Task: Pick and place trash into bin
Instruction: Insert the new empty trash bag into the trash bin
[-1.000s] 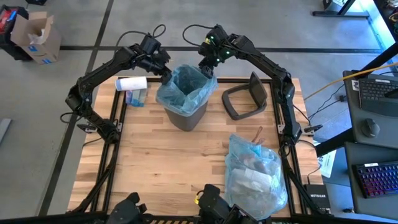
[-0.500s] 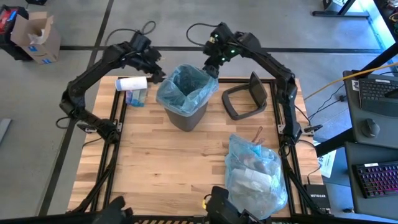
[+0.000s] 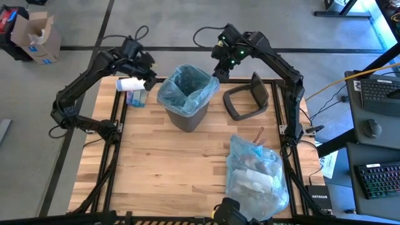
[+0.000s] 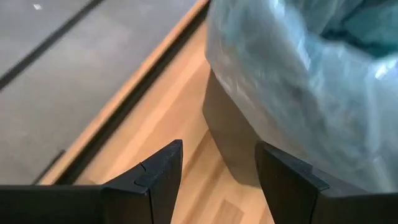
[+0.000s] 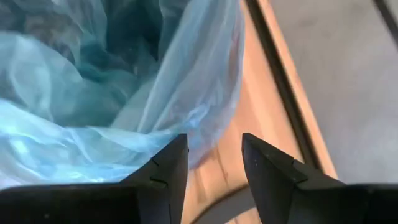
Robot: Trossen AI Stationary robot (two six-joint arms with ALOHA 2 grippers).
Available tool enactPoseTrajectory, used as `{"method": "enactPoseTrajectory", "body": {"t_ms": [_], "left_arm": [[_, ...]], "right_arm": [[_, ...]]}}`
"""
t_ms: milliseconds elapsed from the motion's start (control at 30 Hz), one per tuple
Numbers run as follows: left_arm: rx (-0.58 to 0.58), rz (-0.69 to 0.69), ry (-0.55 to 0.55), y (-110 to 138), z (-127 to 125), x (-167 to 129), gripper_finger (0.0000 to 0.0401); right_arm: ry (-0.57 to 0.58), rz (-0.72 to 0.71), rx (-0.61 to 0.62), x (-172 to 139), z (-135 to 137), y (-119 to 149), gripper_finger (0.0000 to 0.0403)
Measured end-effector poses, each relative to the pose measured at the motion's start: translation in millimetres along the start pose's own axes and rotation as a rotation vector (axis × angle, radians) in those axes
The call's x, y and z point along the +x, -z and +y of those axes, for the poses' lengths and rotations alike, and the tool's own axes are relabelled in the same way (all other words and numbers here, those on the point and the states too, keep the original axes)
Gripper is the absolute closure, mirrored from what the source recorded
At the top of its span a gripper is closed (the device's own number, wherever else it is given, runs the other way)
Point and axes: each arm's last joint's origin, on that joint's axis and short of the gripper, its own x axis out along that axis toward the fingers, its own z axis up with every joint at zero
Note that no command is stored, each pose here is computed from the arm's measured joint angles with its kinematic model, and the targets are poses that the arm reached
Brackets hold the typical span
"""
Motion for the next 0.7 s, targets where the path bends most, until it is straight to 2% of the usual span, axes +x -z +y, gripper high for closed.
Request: {"method": "enactPoseTrajectory", "body": {"t_ms": [233, 433, 533, 700], "left_arm": [[-0.021, 0.078, 0.051, 19.4, 0.6, 25.6, 0.0207], [-0.036, 0.092, 0.088, 28.1, 1.6, 38.8, 0.0207], [-0.027, 0.077, 0.083, 30.1, -0.6, 30.0, 0.0207], [-0.005, -0.014, 0.06, 32.1, -7.3, 5.4, 0.0207]], "right_arm": [[-0.004, 0.103, 0.014, 27.4, -7.9, 12.5, 0.026], [-0.001, 0.115, -0.012, 40.6, -12.2, 15.8, 0.026], [0.032, 0.108, -0.021, 30.5, -9.4, 16.5, 0.026], [0.055, 0.022, -0.036, -11.2, 10.4, 17.9, 0.026]]}}
